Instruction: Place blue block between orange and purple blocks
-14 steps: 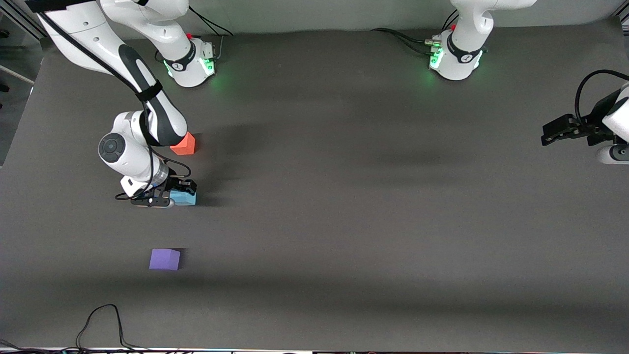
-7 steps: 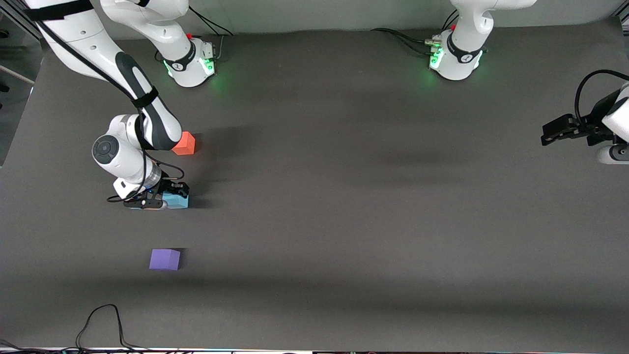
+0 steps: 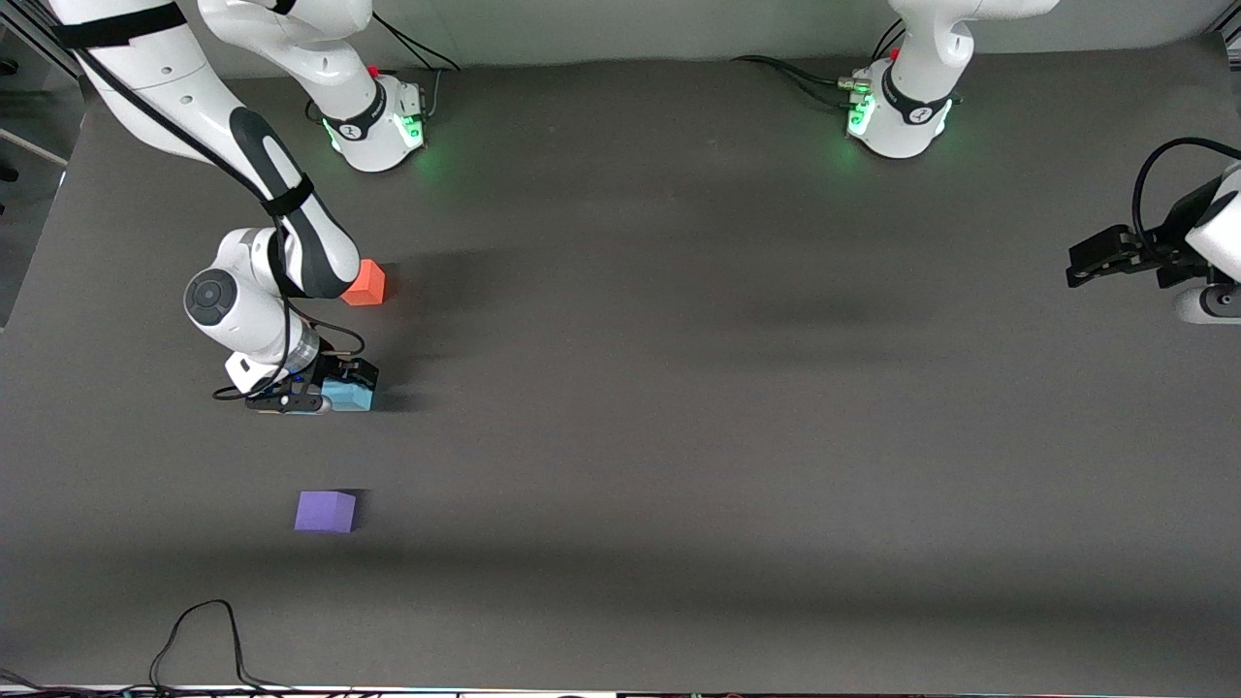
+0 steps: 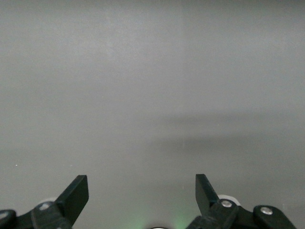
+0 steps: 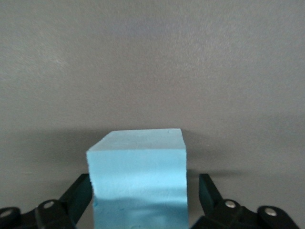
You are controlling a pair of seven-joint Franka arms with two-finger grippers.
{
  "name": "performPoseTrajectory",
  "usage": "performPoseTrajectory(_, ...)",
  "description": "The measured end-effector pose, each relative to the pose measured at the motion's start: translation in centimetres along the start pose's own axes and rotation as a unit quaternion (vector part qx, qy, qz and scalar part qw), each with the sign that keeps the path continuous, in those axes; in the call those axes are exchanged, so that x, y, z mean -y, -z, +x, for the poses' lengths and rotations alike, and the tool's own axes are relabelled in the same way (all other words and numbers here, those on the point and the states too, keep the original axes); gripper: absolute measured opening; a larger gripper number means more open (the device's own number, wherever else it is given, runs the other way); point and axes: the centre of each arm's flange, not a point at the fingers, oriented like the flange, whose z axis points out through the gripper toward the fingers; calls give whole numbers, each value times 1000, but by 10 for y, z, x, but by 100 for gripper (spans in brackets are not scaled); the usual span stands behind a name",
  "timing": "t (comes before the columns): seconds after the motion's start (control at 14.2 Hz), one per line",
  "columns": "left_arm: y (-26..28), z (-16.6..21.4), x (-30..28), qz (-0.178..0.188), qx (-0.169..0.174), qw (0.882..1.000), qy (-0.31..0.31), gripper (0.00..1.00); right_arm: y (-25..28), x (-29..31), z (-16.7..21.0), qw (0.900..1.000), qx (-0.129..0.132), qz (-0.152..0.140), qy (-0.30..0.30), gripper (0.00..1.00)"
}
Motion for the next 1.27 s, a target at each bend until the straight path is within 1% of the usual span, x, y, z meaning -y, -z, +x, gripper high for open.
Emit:
performPoseTrajectory(0.14,0,0,1,0,0,1000,1,100,31,3,7,1000,-4,4,1,100)
performPoseTrajectory(0.28,0,0,1,0,0,1000,1,100,86,6,13,1000,-18,11,3,100)
performPoseTrajectory(0.35,0,0,1,0,0,1000,1,100,119,7,14,1000,-27,14,4,100)
performPoseTrajectory(0.56,0,1,1,0,-3,1000,1,100,220,10,2,997,-70,26,10,100)
performPoseTrajectory(0.64,0,1,1,0,-3,1000,1,100,250,10,-5,997,-70,29,12,100)
performPoseTrajectory(0.85,0,1,1,0,-4,1000,1,100,336,13,-15,998,-47,34,21,100)
performPoseTrajectory(0.92,0,1,1,0,-4,1000,1,100,359,12,-15,998,-46,35,21,100)
performPoseTrajectory(1.06,0,1,1,0,-4,1000,1,100,389,4,-12,998,-43,37,16,100)
performPoseTrajectory(1.27,0,1,1,0,-4,1000,1,100,402,-5,-9,999,-30,37,12,100)
